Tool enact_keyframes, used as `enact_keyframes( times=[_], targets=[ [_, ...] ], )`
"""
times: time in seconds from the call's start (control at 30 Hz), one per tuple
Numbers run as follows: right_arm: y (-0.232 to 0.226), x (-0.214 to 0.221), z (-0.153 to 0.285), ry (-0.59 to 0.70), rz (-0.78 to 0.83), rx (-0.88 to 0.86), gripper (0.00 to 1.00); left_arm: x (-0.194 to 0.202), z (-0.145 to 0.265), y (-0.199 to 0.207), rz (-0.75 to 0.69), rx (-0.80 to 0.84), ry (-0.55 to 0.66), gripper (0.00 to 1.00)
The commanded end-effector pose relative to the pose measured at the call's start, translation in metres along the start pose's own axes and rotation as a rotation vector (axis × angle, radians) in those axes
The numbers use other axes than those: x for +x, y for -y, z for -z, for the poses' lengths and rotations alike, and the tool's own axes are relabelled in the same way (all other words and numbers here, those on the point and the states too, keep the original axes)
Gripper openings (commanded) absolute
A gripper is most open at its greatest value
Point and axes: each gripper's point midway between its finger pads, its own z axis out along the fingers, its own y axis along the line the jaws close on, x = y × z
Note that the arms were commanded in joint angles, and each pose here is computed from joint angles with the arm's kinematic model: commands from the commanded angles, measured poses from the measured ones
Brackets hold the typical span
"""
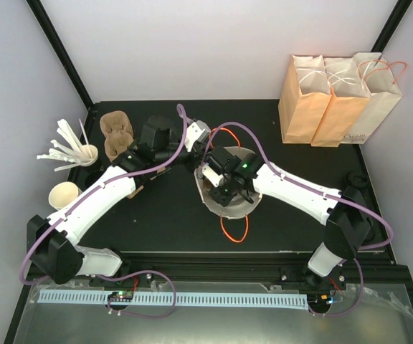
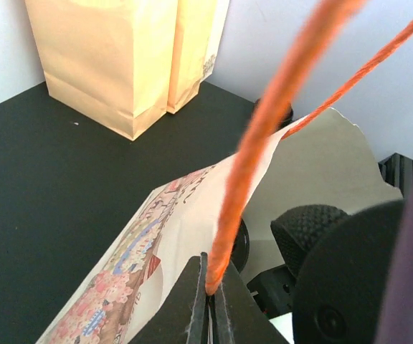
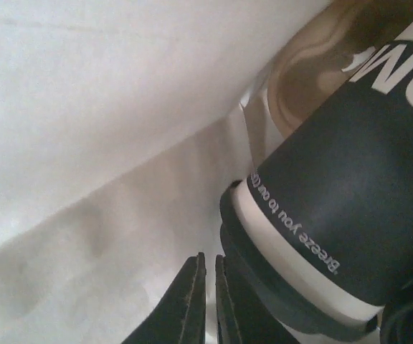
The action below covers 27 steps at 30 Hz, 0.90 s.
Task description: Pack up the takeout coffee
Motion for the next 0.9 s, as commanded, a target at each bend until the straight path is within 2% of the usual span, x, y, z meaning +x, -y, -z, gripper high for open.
enact_keyframes(
  times=[0.0, 0.03, 0.07, 0.1, 0.13, 0.3, 0.4, 0.47, 0.7, 0.87],
  targets=[
    [0.005, -0.028, 0.026, 0.131, -0.033, -0.029, 0.09, 0.006, 0.004, 0.015, -0.009, 0.05, -0.039, 0.01],
    [0.005, -0.026, 0.025, 0.131, -0.021, -0.027, 0.15, 0.007, 0.004, 0.015, -0.011, 0.051, -0.04, 0.02],
    [0.005, -0.026, 0.023, 0.129, -0.003, -0.024, 0.31, 0.008, 0.003, 0.014, -0.014, 0.05, -0.042, 0.02],
    [0.007, -0.024, 0.02, 0.118, 0.011, -0.013, 0.52, 0.008, 0.003, 0.014, -0.019, 0.051, -0.043, 0.02],
    [0.008, -0.021, 0.017, 0.102, 0.03, -0.002, 0.61, 0.008, 0.003, 0.015, -0.023, 0.052, -0.044, 0.02],
    [0.022, -0.019, 0.007, 0.074, 0.072, 0.083, 0.66, 0.007, 0.003, 0.016, -0.023, 0.06, -0.041, 0.02],
    [0.027, -0.014, -0.001, 0.047, 0.135, 0.144, 0.77, 0.007, 0.002, 0.017, -0.021, 0.069, -0.04, 0.02],
    [0.034, -0.009, -0.008, 0.03, 0.174, 0.232, 0.78, 0.007, 0.002, 0.017, -0.022, 0.073, -0.039, 0.02],
    [0.034, 0.012, -0.023, -0.031, 0.41, 0.278, 0.8, 0.006, 0.0, 0.019, -0.021, 0.089, -0.034, 0.02],
    [0.039, 0.01, -0.043, -0.065, 0.474, 0.307, 0.78, 0.005, -0.001, 0.021, -0.018, 0.102, -0.035, 0.02]
  ],
)
